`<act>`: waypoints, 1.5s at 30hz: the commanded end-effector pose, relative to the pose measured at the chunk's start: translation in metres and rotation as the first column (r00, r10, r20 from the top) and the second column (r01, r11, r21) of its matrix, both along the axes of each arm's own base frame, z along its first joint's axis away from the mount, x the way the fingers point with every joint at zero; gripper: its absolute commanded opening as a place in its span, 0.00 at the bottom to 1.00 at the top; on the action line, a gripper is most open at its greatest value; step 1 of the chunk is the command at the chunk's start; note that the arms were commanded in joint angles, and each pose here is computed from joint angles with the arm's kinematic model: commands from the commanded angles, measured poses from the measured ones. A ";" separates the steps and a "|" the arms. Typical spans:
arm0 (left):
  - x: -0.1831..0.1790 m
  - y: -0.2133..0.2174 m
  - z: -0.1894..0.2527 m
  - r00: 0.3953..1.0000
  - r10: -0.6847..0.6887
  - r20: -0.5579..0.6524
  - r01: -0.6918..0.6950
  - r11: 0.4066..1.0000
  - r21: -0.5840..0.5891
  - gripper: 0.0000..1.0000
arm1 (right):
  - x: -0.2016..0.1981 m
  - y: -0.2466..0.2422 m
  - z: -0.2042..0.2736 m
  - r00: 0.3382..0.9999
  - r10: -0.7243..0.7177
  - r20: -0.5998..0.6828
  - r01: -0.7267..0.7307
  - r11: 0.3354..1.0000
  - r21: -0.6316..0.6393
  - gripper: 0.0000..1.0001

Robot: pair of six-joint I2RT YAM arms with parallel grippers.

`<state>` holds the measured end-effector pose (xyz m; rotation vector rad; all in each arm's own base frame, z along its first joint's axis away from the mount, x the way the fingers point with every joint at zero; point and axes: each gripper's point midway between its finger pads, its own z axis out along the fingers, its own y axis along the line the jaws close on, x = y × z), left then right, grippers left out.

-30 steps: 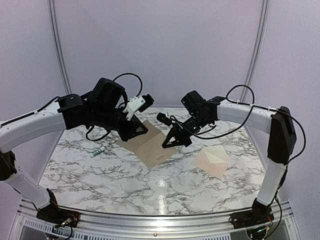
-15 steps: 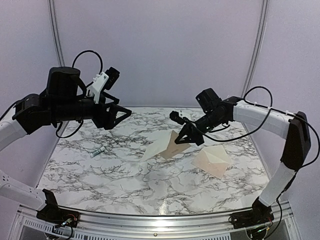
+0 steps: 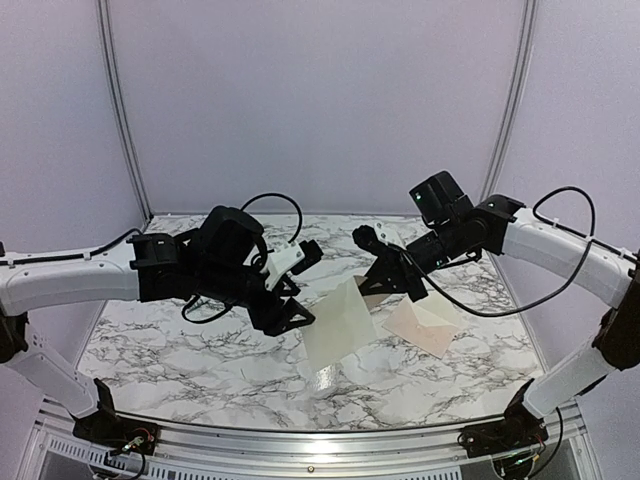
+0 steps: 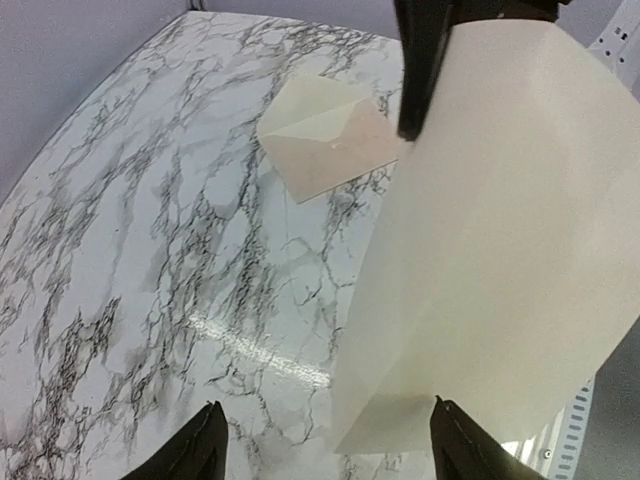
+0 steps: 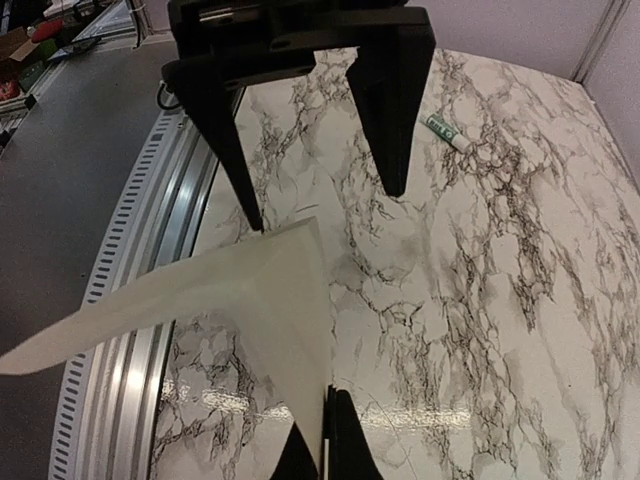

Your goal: Place the letter into the envelope and seal it

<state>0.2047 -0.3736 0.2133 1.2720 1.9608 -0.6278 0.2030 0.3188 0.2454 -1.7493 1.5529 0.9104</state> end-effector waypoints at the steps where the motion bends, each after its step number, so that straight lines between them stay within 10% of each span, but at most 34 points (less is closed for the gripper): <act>1: -0.017 -0.029 0.021 0.993 -0.113 0.038 0.116 0.988 -0.098 0.71 | -0.014 0.002 0.005 0.999 0.028 -0.040 -0.027 0.999 0.023 0.00; 29: -0.035 -0.072 0.014 0.958 -0.283 -0.038 0.269 0.940 -0.209 0.05 | -0.020 0.006 -0.002 0.995 0.047 -0.090 -0.043 0.998 0.039 0.00; 38: -0.024 -0.062 0.021 0.980 -0.193 -0.053 0.172 0.949 -0.264 0.00 | 0.041 -0.052 0.048 0.984 -0.160 -0.078 0.171 0.973 0.157 0.45; 45: 0.011 -0.068 0.074 0.996 0.022 -0.083 -0.064 0.842 -0.535 0.00 | 0.083 -0.090 0.062 0.925 -0.301 -0.230 0.360 0.889 0.284 0.61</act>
